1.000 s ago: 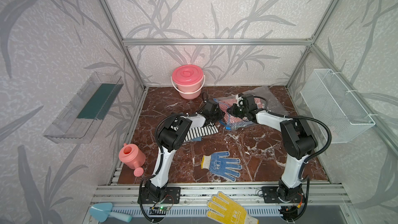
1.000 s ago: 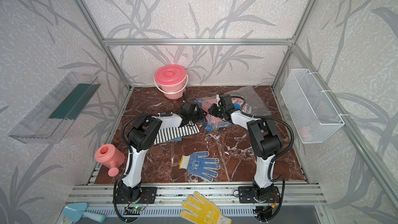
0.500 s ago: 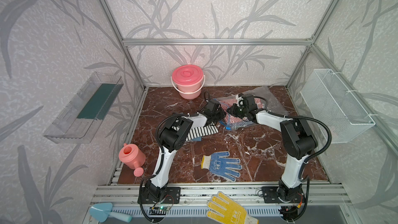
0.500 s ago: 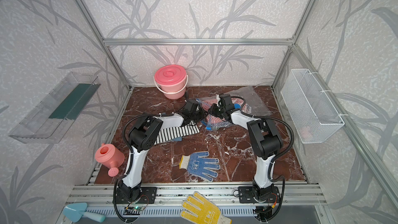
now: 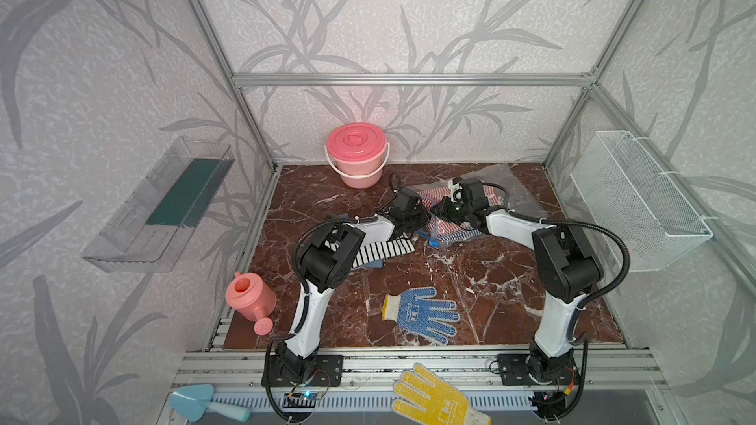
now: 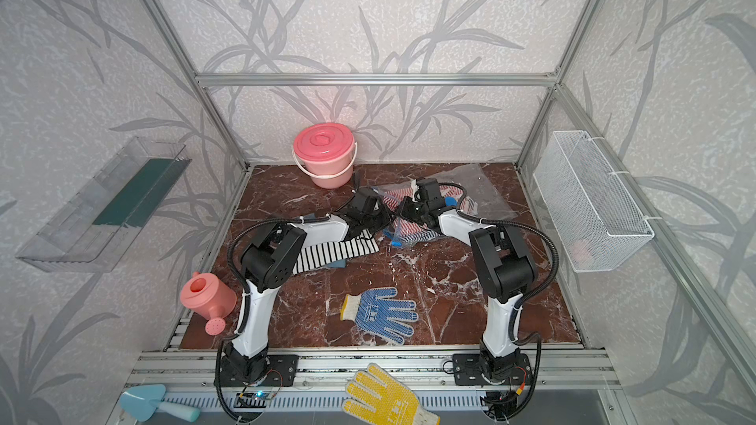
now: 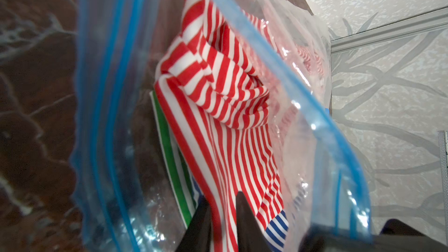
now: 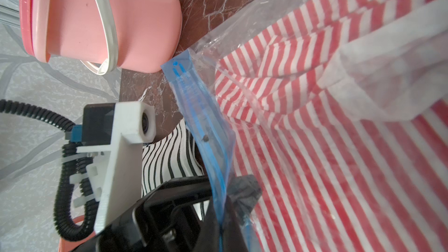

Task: Take the tank top out of the vacuum bag
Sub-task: Take out the tank top from the vacuum bag.

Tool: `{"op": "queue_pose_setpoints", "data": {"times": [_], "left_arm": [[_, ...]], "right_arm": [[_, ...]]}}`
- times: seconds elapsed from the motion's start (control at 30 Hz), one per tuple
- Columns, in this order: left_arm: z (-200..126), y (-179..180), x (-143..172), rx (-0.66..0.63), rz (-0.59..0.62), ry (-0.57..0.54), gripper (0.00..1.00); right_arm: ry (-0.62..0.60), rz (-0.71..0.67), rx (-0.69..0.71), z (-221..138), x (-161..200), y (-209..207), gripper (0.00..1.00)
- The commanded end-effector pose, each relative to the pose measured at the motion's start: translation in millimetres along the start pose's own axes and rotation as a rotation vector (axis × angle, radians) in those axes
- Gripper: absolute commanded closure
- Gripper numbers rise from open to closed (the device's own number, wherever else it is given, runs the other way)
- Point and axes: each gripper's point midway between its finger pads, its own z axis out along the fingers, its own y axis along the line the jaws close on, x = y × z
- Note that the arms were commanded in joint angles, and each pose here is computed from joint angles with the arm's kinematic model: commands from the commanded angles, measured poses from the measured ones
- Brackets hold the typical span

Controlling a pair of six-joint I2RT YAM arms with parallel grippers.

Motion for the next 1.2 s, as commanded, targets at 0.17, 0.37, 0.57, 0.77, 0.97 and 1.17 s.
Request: {"op": "queue_pose_setpoints", "data": {"times": [0.17,0.37,0.57,0.77,0.97,1.17], "left_arm": [[-19.6,-17.7,-7.0,0.028,0.027,-0.042,0.79],[-8.8,-13.5,-3.6,0.016,0.017,-0.021,0.79],[-1.9,-7.3,-3.9,-0.019,0.02,-0.01,0.78],[4.5,-5.1,-0.2,-0.028,0.01,0.014,0.78],[5.0,-3.2,1.3,-0.035,0.002,0.019,0.77],[4.6,3.9,2.9,-0.059,0.0,0.016,0.77]], "right_arm": [[-0.006,0.001,-0.036,1.0,-3.5,4.8,1.0],[-0.006,0.002,-0.035,0.8,-3.6,4.5,1.0],[-0.007,0.005,-0.036,1.0,-4.1,4.6,1.0],[-0.007,0.013,-0.035,0.6,-4.6,3.5,1.0],[-0.01,0.018,-0.034,-1.0,-5.3,2.7,1.0],[-0.011,0.02,-0.033,-1.2,-6.0,1.7,1.0]]}}
